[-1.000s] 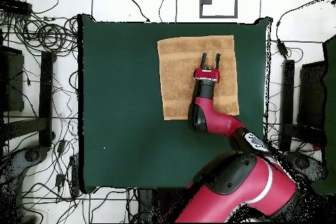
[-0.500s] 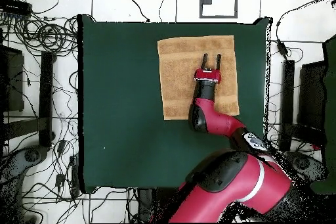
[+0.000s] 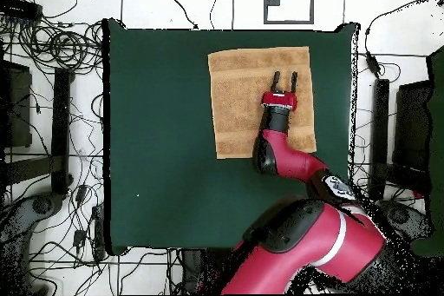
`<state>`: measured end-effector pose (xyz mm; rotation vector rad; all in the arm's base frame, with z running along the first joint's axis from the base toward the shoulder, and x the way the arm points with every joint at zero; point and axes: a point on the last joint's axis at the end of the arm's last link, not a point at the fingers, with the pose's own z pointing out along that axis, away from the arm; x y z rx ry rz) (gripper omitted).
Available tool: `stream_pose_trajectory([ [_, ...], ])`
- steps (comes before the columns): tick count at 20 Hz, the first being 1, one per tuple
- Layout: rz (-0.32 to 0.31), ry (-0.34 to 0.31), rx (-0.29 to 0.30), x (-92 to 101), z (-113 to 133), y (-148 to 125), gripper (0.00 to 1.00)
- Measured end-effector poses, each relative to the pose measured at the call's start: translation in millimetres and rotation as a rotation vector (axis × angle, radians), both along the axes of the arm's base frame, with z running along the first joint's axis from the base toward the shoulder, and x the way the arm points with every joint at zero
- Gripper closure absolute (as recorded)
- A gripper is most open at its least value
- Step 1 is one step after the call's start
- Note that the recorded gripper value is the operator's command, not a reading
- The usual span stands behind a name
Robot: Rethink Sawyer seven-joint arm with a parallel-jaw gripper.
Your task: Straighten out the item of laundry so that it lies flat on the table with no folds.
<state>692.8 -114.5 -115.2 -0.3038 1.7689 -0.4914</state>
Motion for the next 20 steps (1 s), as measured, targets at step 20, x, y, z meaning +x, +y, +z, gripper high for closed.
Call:
stream_pose_trajectory([
  [20, 0.004, -0.009, -0.036, 6.4, -2.2, -7.9, 0.0],
])
